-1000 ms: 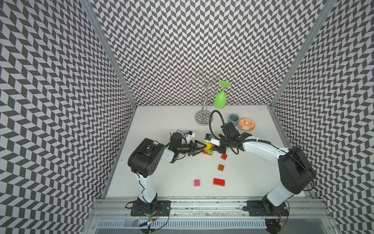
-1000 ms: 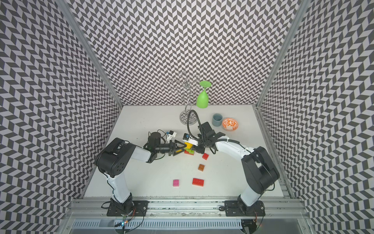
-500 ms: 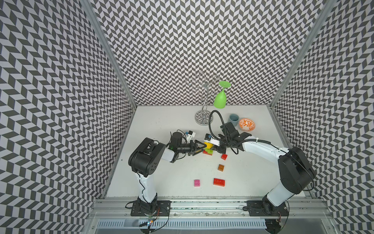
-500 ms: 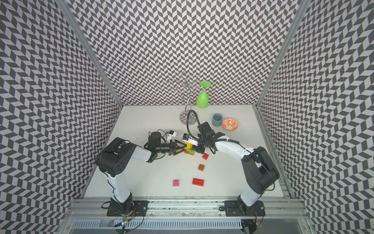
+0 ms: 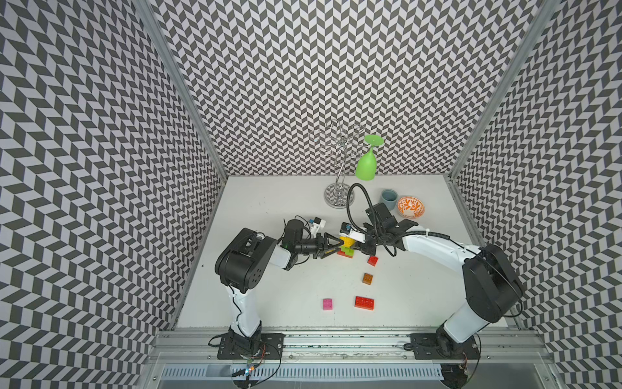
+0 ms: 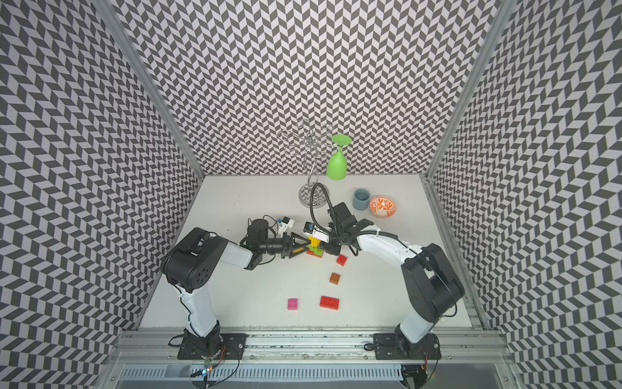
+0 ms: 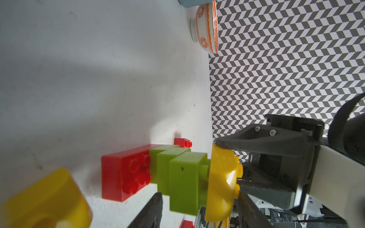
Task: Assemble the letter s with lego
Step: Assemble the lego brick with the lego brick.
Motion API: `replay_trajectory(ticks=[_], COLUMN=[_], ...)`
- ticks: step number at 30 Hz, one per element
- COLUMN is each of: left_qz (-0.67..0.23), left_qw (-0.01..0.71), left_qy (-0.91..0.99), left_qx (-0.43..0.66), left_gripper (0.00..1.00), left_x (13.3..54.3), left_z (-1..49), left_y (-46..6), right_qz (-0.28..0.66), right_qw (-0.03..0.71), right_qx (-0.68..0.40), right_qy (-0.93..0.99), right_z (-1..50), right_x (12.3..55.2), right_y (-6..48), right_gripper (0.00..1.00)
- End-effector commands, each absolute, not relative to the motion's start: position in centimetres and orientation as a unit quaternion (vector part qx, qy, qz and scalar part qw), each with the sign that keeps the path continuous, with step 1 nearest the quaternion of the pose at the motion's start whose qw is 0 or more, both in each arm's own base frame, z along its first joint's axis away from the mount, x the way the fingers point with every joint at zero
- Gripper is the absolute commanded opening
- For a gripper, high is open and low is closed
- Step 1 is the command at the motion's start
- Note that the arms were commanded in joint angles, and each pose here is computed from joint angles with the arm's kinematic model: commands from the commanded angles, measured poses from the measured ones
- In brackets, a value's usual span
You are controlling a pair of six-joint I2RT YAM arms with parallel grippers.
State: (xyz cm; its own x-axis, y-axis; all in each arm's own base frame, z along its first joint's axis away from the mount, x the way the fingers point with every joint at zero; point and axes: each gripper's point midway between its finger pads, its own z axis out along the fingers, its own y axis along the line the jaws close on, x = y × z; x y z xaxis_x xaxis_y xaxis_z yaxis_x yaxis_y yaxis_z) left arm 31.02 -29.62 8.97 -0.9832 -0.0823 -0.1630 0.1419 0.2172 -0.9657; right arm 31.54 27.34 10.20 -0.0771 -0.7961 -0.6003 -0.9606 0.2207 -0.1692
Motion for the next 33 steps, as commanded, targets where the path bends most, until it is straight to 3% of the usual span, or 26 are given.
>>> replay_trajectory(ticks=[1, 33], left_qz=[-0.623, -0.61], left_qw=[0.093, 0.076], left_qy=[0.776, 0.788], left_qx=[0.015, 0.011], left_gripper=[0.6, 0.52], left_x=[31.6, 31.0], left_z=[8.7, 6.7], left_y=[-29.7, -29.8], right_qz=[0.138, 0.143], right_qw=[0.312, 0.303], right_qx=[-0.614, -0.61], right_qy=[0.712, 0.718], right_z=[10.9, 11.2], right_x=[32.0, 32.1], right_y=[28.2, 28.6], right_gripper=[0.17, 0.17])
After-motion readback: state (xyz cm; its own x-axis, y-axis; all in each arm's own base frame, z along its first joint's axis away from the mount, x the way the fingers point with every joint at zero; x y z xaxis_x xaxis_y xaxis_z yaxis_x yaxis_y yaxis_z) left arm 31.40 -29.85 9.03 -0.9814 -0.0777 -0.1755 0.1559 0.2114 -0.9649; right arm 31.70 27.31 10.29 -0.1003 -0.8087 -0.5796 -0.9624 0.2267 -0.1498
